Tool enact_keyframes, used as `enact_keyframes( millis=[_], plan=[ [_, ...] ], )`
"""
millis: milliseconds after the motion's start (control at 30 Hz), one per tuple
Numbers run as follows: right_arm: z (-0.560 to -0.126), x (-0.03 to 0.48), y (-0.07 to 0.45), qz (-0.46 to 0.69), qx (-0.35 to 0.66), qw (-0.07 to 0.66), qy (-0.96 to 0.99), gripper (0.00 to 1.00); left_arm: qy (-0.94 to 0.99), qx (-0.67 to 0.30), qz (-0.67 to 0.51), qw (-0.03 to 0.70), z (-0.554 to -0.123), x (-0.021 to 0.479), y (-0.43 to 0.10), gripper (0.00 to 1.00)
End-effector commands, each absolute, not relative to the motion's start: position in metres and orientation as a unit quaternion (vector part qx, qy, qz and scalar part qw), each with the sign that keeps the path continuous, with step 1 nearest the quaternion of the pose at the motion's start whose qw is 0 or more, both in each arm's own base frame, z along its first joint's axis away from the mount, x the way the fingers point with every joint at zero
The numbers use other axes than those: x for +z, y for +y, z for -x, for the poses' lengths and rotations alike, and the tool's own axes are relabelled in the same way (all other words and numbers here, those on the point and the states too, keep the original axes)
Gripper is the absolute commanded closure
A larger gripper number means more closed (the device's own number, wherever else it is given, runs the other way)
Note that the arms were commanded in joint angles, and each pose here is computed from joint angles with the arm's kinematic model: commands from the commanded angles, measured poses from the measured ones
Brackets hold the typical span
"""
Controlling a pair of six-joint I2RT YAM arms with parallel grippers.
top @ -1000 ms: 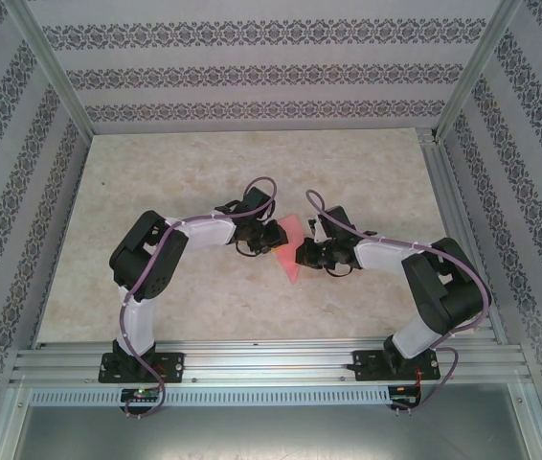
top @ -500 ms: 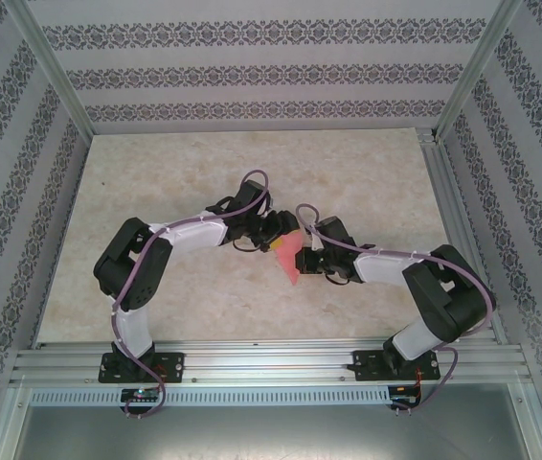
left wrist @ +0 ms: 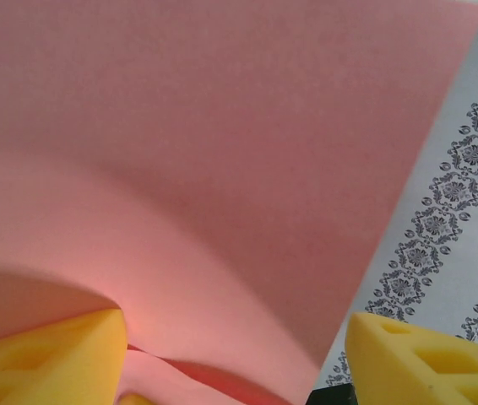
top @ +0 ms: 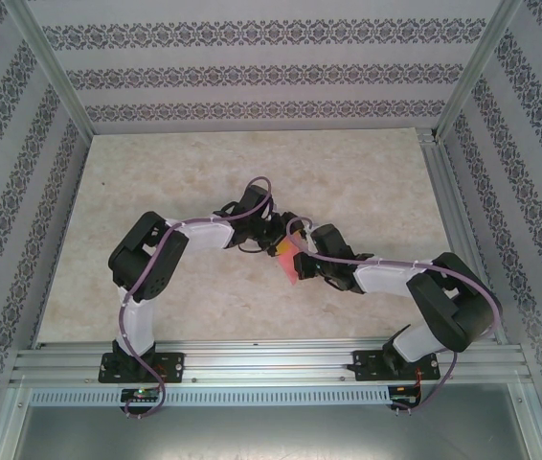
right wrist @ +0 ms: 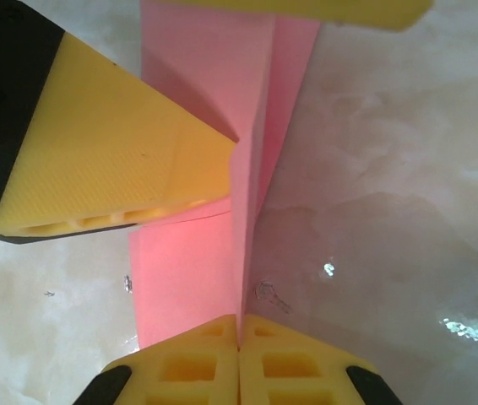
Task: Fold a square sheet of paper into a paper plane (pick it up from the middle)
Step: Fold the wing for the fifth time at the center of the table.
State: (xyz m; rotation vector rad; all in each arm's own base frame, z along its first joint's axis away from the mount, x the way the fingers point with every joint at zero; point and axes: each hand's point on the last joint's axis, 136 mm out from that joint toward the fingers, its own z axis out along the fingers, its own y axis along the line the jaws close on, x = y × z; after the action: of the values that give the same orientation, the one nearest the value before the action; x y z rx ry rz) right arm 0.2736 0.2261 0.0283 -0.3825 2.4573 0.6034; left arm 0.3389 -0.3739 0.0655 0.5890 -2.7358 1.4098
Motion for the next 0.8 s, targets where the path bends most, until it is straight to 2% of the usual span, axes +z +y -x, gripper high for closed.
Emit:
enact_keyframes(
  millis=[0, 67, 167, 333, 667, 767],
  plan=[
    [-0.28, 0.038, 0.227, 0.158, 0.214, 0.321, 0.909, 0.92, -0.87, 0.452, -0.199, 0.005, -0.343, 0.066, -0.37, 0.31],
    [-0.28, 0.038, 0.228, 0.161, 0.21, 0.319, 0.91, 0.92, -0.872, 0.447, -0.198, 0.01, -0.342, 0.062, -0.37, 0.33],
    [-0.28, 0.035, 0.227, 0.164, 0.198, 0.308, 0.916, 0.91, -0.874, 0.446, -0.193, 0.007, -0.342, 0.062, -0.369, 0.41],
    [-0.28, 0.032, 0.227, 0.166, 0.187, 0.292, 0.923, 0.91, -0.893, 0.416, -0.171, -0.002, -0.341, 0.064, -0.364, 0.61],
    [-0.279, 0.034, 0.227, 0.162, 0.187, 0.288, 0.925, 0.87, -0.906, 0.394, -0.157, -0.006, -0.34, 0.064, -0.356, 0.76],
    [-0.279, 0.035, 0.227, 0.162, 0.189, 0.289, 0.924, 0.89, -0.906, 0.394, -0.157, -0.009, -0.342, 0.065, -0.354, 0.76]
  ],
)
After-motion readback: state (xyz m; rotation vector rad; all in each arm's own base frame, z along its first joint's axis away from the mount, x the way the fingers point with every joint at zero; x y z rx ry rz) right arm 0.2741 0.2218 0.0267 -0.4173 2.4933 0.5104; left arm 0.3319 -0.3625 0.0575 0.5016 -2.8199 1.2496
